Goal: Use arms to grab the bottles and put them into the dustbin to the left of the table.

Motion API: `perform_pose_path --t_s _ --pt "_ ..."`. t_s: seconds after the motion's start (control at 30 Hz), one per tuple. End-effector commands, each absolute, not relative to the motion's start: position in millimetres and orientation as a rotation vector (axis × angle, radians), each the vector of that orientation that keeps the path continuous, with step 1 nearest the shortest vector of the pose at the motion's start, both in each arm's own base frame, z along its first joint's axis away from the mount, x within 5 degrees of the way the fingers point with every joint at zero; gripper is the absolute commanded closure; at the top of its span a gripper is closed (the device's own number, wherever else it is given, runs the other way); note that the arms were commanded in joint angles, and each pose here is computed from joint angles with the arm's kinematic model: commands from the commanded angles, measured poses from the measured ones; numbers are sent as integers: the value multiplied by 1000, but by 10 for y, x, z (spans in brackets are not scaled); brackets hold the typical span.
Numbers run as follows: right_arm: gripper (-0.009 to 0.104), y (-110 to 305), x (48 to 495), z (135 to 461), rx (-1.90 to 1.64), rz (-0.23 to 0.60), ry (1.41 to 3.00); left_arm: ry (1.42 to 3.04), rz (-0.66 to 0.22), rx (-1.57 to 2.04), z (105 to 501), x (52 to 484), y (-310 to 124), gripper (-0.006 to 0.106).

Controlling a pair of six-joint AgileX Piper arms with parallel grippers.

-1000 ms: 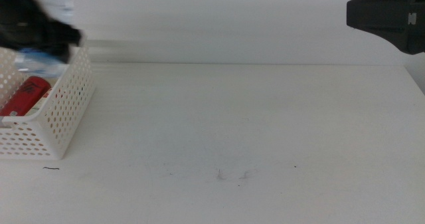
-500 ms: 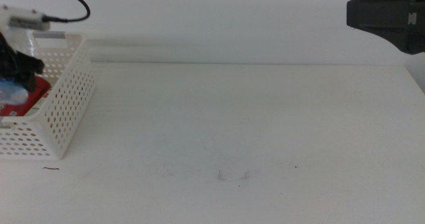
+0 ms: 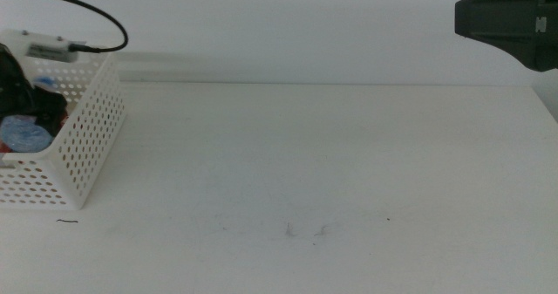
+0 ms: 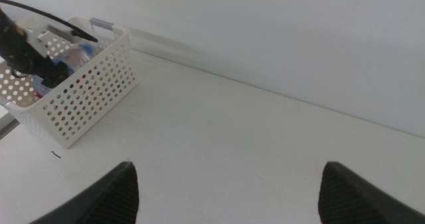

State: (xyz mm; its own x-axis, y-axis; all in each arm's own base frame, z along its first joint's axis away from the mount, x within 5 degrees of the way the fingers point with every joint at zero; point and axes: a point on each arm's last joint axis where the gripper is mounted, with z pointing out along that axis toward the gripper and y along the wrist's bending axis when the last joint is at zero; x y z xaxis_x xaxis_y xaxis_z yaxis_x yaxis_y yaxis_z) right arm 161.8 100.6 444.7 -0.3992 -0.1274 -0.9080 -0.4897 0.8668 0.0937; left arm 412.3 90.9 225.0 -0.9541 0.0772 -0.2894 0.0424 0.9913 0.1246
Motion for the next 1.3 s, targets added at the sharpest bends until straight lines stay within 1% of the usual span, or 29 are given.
perform_pose_path --t_s 0.0,0.1,0.23,0.33,0.43,0.6,0.7,0.77,0.8,0.87,0.93,1.07,1.27 --pt "14 1004 1619 4448 -458 415 1952 2824 149 37 2480 4042 885 7" --pt "14 1004 1619 4448 -458 415 1952 2789 121 21 2765 3916 775 7" --pt "14 1004 1619 4448 -458 415 1952 2663 107 11 3251 3633 462 7" --pt "14 1004 1619 4448 -458 415 1952 2552 79 56 3575 3312 151 7" --pt "14 1004 1619 4448 -458 415 1952 2435 40 151 3771 2953 -119 7" --pt "14 1004 1619 4448 -458 415 1952 2192 -65 253 4049 2323 -440 7" --pt "14 1004 1619 4448 -458 415 1952 2055 -126 249 4178 1932 -462 7" --pt "14 1004 1619 4448 -458 415 1952 1965 -146 220 4224 1736 -420 7" --pt "14 1004 1619 4448 -458 415 1952 1937 -146 215 4231 1670 -401 7" --pt "14 1004 1619 4448 -458 415 1952 1878 -119 207 4280 1521 -340 7" --pt "14 1004 1619 4448 -458 415 1952 1850 -99 207 4324 1406 -298 7" --pt "14 1004 1619 4448 -458 415 1952 1797 -100 204 4397 1234 -254 7" --pt "14 1004 1619 4448 -458 415 1952 1754 -104 199 4446 1138 -230 7"
